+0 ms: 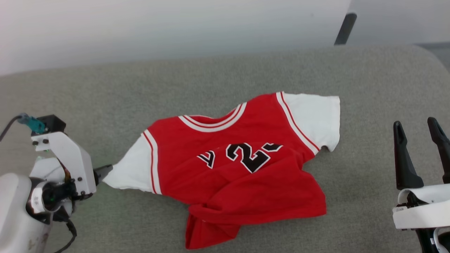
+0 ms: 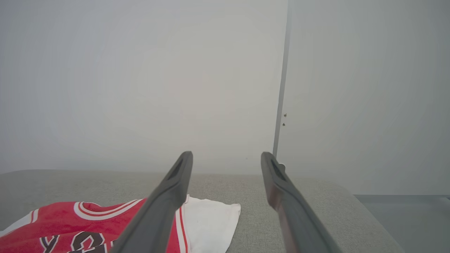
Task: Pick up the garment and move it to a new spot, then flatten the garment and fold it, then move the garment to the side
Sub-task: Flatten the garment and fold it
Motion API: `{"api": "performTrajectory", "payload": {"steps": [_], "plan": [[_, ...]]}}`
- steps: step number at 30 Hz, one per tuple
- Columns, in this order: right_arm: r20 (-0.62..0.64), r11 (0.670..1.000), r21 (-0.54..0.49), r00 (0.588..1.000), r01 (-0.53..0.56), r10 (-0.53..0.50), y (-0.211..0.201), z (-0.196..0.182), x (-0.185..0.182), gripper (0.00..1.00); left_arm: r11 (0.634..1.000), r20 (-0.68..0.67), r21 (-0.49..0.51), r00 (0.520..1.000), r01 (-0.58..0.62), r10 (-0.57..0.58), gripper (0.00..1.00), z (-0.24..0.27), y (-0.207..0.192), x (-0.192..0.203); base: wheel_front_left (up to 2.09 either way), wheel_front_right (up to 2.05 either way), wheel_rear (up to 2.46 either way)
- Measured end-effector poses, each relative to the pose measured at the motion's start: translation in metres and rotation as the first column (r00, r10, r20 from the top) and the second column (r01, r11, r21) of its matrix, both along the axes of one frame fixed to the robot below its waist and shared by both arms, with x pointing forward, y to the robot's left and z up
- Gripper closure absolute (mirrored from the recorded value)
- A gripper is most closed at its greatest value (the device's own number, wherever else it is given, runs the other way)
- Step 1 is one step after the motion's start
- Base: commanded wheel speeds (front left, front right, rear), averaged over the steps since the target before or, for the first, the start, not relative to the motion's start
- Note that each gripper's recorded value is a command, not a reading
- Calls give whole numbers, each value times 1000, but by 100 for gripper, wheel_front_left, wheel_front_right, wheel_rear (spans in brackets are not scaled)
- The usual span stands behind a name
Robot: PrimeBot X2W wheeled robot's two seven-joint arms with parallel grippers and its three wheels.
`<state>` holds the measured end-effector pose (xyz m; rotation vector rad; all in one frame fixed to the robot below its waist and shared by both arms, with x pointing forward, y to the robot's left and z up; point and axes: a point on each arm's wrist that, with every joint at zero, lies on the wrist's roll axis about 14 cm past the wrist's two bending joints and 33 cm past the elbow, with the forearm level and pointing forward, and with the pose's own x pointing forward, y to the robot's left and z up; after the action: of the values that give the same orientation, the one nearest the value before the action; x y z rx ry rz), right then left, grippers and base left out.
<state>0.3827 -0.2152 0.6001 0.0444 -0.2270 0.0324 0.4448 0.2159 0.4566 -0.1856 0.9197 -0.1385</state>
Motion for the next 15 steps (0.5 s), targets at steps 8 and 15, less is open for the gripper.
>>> {"api": "performTrajectory", "payload": {"steps": [8, 15], "plan": [[-53, 1000, -6, 998, 18, -19, -6, -20, 12, 0, 1000, -125, 6, 992, -8, 9, 0, -40, -1, 8, 0, 0, 0], [-79, 1000, -8, 996, 29, -30, -10, -30, 17, 0, 1000, -186, 13, 982, -18, 20, 0, -61, 0, 9, 0, 0, 0]]}}
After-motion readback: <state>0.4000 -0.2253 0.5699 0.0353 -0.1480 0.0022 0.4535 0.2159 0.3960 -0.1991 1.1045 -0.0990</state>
